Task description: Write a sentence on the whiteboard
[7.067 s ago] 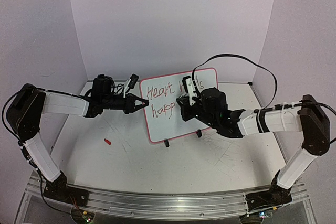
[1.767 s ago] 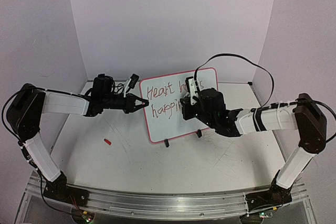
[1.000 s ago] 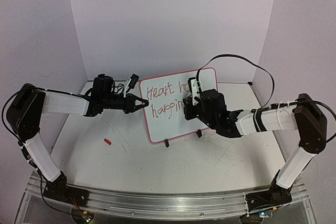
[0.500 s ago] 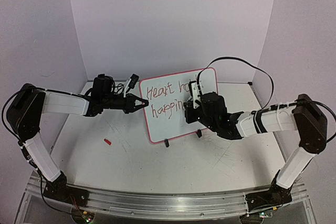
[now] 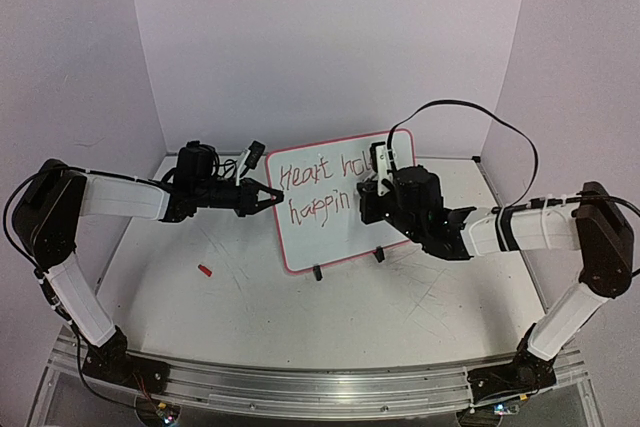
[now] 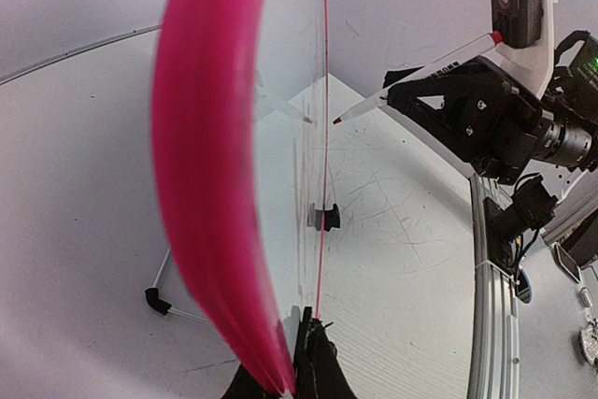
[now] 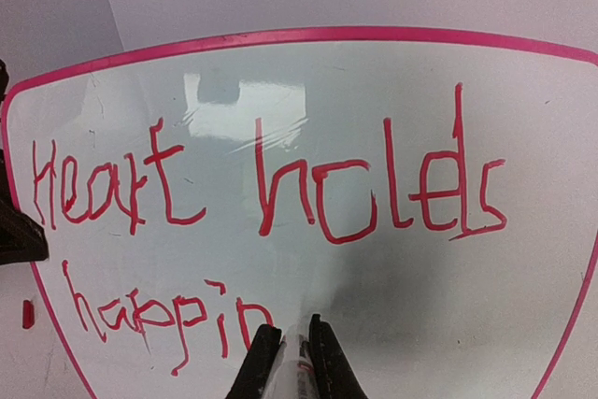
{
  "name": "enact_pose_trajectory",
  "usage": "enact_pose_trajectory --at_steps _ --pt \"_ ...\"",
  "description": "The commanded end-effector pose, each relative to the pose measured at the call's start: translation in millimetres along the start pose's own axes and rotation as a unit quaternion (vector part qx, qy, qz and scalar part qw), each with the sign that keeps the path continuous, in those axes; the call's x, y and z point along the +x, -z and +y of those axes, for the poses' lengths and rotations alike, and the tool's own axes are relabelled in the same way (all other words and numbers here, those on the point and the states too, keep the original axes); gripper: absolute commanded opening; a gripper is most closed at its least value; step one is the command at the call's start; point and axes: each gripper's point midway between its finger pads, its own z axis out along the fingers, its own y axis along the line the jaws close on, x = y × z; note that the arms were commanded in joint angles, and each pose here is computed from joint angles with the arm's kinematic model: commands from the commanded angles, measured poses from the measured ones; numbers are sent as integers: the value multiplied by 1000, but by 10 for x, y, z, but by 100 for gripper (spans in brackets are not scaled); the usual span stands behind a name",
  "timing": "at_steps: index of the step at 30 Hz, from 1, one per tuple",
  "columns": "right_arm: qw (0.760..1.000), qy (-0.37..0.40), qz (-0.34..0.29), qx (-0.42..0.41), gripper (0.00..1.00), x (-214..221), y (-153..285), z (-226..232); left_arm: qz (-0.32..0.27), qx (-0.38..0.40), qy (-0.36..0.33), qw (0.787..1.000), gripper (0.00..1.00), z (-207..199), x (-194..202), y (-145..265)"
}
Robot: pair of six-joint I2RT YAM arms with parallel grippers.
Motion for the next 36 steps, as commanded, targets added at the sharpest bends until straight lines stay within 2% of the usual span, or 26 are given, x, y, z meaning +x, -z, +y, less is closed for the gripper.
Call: enact_pose_trajectory --at_steps 1,8,20,36 --pt "1000 -8 -10 -16 0 -62 -55 64 3 -87 -51 995 0 355 -19 29" --pt "1000 -4 -10 -17 0 -44 -103 84 4 -84 -51 995 0 353 -21 16" --pt "998 3 -17 64 0 -45 -61 -213 4 -82 -52 995 0 353 -26 11" --pt "999 3 -30 20 0 -139 -127 -29 4 -81 -52 995 0 351 -23 7"
